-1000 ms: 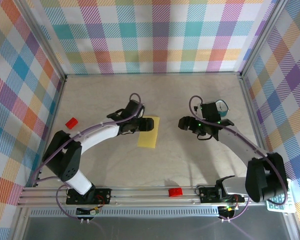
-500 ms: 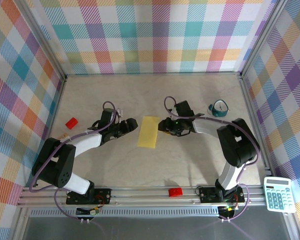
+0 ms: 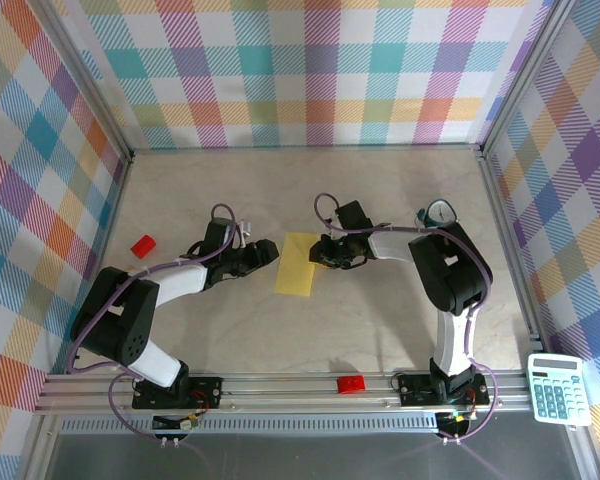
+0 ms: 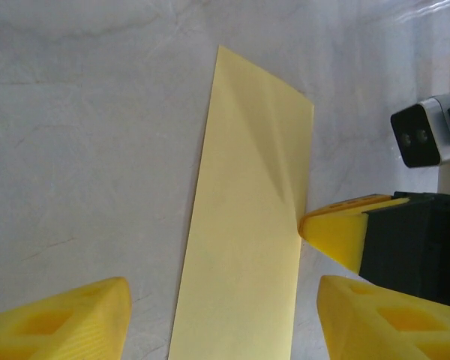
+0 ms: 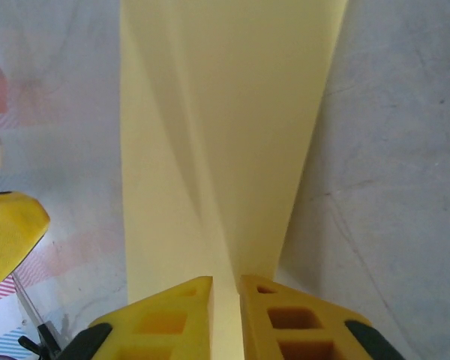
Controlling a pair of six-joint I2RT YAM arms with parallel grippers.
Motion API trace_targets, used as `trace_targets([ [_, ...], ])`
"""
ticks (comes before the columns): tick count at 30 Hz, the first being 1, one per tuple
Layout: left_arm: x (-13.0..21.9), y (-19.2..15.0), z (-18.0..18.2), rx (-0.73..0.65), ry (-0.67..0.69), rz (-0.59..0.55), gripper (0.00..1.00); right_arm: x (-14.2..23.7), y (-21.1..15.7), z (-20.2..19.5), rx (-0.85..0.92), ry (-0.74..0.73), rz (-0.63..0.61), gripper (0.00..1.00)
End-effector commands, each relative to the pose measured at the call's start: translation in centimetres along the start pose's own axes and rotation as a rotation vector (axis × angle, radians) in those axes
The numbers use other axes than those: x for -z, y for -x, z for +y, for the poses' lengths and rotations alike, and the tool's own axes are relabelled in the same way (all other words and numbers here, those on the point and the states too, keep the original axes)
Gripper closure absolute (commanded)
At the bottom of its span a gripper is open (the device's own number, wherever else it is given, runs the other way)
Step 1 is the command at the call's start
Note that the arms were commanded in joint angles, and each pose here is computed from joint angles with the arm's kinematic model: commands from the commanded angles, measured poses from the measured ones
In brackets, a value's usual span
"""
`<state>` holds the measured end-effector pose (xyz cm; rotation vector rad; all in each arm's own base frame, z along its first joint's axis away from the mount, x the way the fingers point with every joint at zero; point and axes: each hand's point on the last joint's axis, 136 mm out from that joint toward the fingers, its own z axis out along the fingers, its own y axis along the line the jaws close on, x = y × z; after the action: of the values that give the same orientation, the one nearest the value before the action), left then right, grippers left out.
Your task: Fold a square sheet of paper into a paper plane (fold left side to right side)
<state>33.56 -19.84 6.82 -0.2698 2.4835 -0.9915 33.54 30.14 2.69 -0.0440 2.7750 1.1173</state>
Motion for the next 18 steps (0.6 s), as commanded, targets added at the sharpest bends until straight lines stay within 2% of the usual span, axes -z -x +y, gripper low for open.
trace_targets([
  [1,0.0,0.0,0.0,-0.031,0.021,0.035,0.36,-0.4,-0.7,0.0,0.034,-0.005,0.046,0.87],
  [9,-0.3,-1.5,0.8,-0.05,0.063,0.143,0.4,-0.4,-2.0,-1.6,0.107,-0.078,0.115,0.9],
  [18,-1.4,-2.8,0.9,-0.022,0.055,0.256,0.46,-0.8,-2.2,-1.6,0.161,-0.061,0.142,0.9],
])
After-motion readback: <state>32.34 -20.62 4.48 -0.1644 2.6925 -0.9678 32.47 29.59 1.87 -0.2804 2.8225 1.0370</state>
